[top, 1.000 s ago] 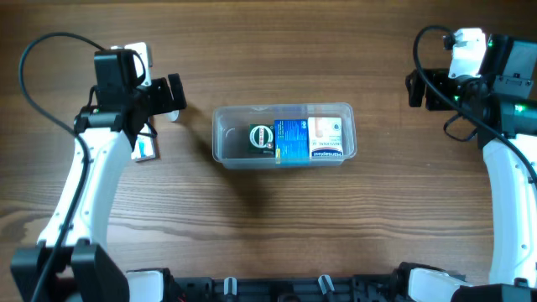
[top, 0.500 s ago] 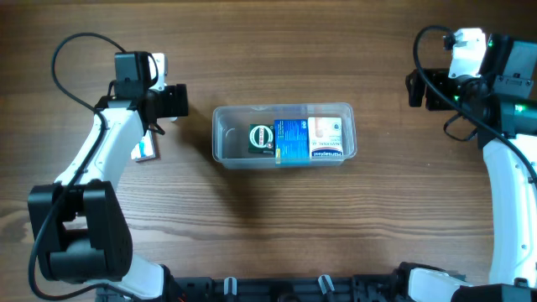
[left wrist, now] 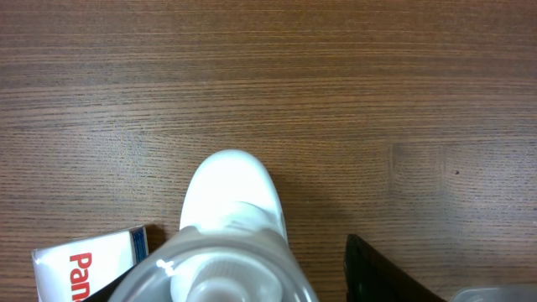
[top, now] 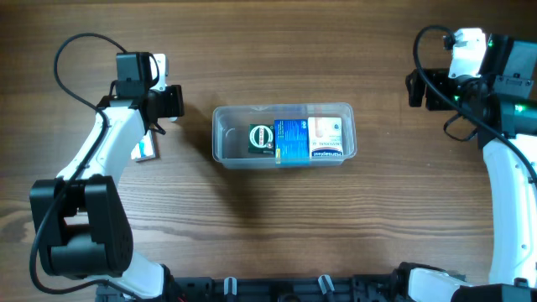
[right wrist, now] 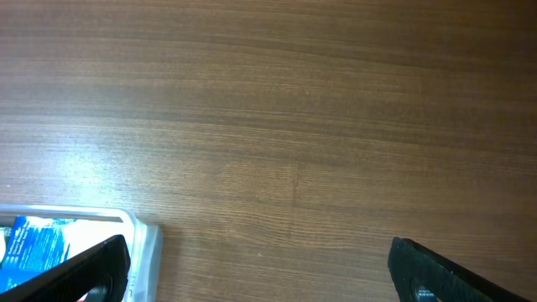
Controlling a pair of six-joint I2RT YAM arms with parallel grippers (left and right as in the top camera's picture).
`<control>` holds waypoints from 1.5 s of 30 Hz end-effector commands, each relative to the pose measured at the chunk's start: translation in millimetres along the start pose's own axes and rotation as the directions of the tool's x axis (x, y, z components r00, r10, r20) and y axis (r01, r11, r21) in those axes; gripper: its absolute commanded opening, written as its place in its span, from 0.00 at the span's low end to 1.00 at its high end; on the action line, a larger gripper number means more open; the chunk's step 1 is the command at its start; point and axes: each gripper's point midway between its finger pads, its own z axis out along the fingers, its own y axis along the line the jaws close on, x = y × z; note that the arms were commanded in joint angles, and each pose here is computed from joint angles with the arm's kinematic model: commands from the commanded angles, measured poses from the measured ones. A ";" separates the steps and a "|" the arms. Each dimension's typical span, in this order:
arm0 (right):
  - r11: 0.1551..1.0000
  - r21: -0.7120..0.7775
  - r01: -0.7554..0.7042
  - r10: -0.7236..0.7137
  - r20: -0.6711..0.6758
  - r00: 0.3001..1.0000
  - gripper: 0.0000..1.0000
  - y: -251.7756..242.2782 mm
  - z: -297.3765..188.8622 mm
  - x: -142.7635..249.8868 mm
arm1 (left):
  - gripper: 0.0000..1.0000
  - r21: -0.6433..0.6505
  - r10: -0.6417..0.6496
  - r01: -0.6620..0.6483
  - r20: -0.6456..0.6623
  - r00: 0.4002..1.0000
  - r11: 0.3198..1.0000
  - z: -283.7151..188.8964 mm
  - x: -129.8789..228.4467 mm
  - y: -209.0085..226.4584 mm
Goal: Pack container
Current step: 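Move left gripper to clear spray bottle and grasp it, then place spray bottle with left gripper into container's left end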
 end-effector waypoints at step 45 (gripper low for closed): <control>1.000 -0.016 0.009 -0.009 0.000 1.000 1.00 2.3 1.7 -0.4 | 0.26 0.137 0.073 -0.087 0.106 0.992 0.987 -128.9 13.2 -136.6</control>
